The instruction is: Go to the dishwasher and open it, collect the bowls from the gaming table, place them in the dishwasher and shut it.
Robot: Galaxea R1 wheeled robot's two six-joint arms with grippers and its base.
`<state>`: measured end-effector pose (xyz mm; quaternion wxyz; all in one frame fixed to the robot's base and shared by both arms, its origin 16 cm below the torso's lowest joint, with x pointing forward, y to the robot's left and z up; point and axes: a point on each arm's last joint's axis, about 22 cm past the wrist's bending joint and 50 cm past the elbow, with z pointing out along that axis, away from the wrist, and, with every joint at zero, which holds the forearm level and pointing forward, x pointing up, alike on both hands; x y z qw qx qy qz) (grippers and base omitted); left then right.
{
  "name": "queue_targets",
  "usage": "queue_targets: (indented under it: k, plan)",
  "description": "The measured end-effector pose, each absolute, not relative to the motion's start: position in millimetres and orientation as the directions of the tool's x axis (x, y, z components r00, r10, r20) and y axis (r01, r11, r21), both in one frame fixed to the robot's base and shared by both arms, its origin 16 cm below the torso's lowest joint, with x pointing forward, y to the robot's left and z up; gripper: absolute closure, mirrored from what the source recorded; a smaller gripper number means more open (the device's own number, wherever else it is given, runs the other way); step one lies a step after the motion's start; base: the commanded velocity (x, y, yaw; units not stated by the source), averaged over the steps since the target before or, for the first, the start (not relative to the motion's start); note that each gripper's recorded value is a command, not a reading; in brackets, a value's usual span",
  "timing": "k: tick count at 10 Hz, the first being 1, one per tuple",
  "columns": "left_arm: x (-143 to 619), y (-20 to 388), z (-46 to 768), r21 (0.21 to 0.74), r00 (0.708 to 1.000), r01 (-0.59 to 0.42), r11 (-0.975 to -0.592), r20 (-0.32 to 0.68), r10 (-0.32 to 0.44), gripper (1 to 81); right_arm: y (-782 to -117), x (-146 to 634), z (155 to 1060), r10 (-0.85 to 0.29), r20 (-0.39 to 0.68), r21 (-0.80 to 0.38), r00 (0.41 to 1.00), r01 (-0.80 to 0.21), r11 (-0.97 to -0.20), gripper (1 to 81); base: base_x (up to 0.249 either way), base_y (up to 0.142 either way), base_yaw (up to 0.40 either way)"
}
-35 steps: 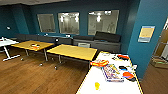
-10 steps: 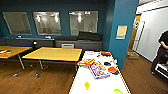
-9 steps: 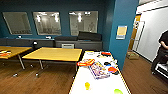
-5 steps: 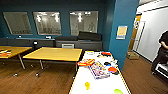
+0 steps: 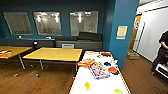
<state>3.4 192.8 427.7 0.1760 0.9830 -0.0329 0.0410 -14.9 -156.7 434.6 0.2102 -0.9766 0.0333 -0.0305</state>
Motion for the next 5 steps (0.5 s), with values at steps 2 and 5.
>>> queue_targets:
  k: [2, 5]
  plan:
    - [0, 193, 427, 0.343, 0.995, -0.078, -0.936, 0.084, -0.052, 1.0, -156, -16, 435, -0.077, 0.04, -0.413, 0.996, -0.053, -0.909, 1.0, 0.125, 0.0, 0.0]
    - [15, 192, 428, 0.343, 0.993, -0.082, -0.936, 0.106, -0.049, 1.0, -157, -6, 435, -0.081, 0.058, -0.413, 0.995, -0.05, -0.909, 1.0, 0.121, 0.0, 0.0]
